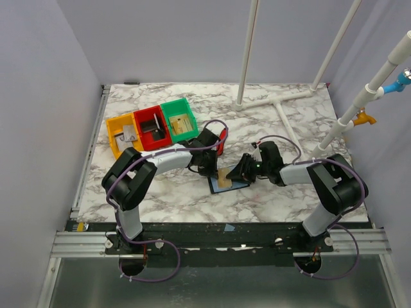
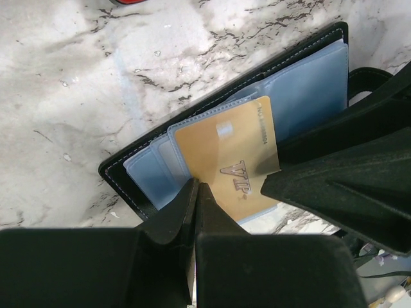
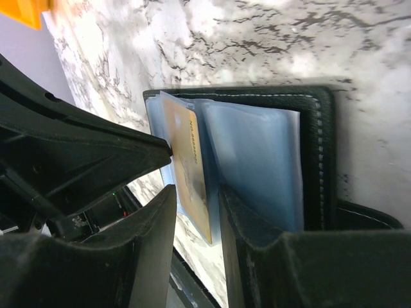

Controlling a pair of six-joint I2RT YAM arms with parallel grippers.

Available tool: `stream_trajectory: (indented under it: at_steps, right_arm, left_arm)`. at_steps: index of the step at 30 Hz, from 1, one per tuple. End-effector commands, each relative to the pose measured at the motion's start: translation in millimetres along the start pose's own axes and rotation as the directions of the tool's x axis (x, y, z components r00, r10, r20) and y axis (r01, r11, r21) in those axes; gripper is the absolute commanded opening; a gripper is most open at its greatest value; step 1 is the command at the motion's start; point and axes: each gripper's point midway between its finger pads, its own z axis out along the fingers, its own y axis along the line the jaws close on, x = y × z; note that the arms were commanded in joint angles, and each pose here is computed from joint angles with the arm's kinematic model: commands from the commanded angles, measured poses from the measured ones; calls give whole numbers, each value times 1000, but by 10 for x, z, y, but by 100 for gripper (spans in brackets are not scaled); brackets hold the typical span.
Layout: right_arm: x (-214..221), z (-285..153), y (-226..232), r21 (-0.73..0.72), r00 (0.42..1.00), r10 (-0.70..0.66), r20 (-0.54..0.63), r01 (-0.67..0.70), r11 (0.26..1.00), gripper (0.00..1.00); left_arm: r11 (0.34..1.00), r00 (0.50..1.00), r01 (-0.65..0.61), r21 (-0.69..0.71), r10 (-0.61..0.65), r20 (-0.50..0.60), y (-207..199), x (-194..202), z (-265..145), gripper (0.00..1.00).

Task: Take the credit cards out of the card holder
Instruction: Remove the credit card from the card holder.

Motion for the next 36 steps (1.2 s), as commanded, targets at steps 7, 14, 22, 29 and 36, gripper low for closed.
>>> stream_trajectory:
  at_steps: [7, 14, 22, 29, 36]
  right_arm:
    - [33, -48, -15, -83, 999, 44, -19, -46, 996, 30]
    - [17, -40, -14, -119, 997, 75, -25, -78, 990, 19]
    - [2, -78, -14, -142, 996, 91, -19, -93, 985, 16]
    - [4, -96, 1, -164, 995, 96, -21, -99, 982, 15]
    - [5, -85, 2, -176, 995, 95, -29, -99, 979, 14]
  left_arm:
    - [999, 999, 0, -43, -2, -50, 93, 115, 117, 0]
    - [999, 999, 1, -48, -4, -54, 104, 120, 122, 0]
    - [999, 998, 1, -51, -4, -57, 114, 130, 125, 0]
    - [999, 998, 1, -52, -4, -59, 115, 135, 128, 0]
    - [999, 998, 0, -50, -3, -60, 112, 131, 126, 0]
